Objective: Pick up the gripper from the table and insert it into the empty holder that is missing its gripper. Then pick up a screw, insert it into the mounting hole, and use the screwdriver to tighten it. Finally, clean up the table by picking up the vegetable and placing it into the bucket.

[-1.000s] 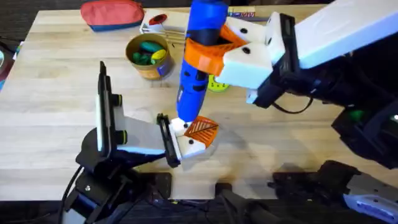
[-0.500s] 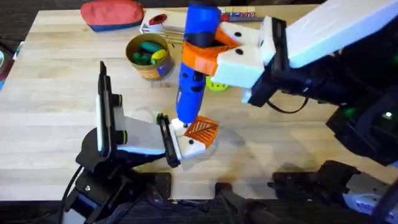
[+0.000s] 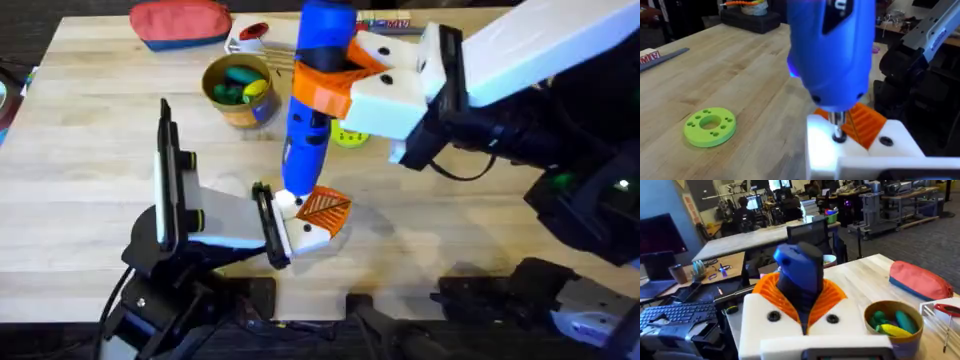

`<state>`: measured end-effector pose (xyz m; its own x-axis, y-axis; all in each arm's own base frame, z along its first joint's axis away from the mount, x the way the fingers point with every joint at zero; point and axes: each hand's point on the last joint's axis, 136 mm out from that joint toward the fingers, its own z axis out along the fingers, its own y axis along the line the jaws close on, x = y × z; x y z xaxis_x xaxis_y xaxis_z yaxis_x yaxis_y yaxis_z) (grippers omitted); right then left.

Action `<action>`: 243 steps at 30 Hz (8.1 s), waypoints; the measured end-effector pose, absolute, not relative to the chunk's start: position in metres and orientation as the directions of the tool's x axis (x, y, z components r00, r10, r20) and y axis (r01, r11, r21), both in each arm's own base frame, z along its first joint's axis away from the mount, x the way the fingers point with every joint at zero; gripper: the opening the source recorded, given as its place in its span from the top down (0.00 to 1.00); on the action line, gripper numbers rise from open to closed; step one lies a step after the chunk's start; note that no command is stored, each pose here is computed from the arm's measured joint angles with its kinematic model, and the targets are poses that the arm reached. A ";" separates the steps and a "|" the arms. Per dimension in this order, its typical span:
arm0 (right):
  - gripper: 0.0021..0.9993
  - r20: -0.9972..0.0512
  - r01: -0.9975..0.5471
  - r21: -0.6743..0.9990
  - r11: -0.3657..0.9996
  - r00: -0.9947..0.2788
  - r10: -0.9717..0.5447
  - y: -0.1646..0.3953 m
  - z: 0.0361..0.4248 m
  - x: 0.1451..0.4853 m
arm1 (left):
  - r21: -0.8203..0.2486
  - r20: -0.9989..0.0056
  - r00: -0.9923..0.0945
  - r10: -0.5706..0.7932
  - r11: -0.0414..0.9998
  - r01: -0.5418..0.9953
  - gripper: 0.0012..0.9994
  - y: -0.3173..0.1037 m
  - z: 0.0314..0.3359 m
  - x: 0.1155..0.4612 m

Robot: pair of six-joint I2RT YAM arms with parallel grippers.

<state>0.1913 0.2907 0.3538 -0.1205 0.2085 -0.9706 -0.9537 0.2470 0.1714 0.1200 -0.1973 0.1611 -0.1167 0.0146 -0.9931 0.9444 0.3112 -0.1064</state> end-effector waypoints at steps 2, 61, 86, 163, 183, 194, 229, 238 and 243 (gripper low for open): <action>0.99 -0.971 -0.953 0.176 0.248 -0.127 0.203 0.291 0.352 0.192 | -0.106 -0.993 -0.116 0.014 0.311 0.945 1.00 -0.197 0.161 0.120; 0.99 -0.974 -0.949 0.203 0.241 -0.171 0.147 0.293 0.336 0.190 | -0.107 -0.993 -0.117 0.014 0.314 0.944 1.00 -0.197 0.161 0.120; 1.00 -0.973 -0.966 0.133 0.224 -0.084 0.214 0.284 0.364 0.179 | -0.106 -0.993 -0.116 0.014 0.315 0.943 1.00 -0.197 0.161 0.121; 1.00 -0.907 -0.479 -0.421 0.770 0.195 -0.374 0.149 0.276 0.374 | -0.105 -0.993 -0.116 0.014 0.315 0.943 1.00 -0.197 0.161 0.121; 0.91 -0.177 -0.585 -0.806 0.095 0.085 -0.981 0.096 0.054 0.418 | -0.106 -0.993 -0.116 0.014 0.315 0.943 1.00 -0.197 0.161 0.121; 0.01 -0.261 -0.636 -0.739 0.223 -0.036 -0.965 0.095 0.059 0.415 | -0.104 -0.993 -0.114 0.015 0.315 0.944 0.70 -0.197 0.161 0.121; 0.01 -0.860 -0.135 0.314 0.940 -0.460 0.221 0.104 0.186 0.373 | -0.286 -0.780 -0.626 0.011 0.883 0.372 0.01 -0.101 0.188 0.159; 0.01 -0.841 -0.110 0.359 0.927 -0.468 0.270 0.104 0.186 0.373 | -0.127 -0.473 -0.873 0.119 0.971 0.201 0.01 -0.085 0.128 0.175; 0.01 -0.827 -0.095 0.387 0.917 -0.476 0.299 0.104 0.184 0.372 | -0.093 -0.346 -0.935 0.078 0.989 0.117 0.01 -0.078 0.106 0.168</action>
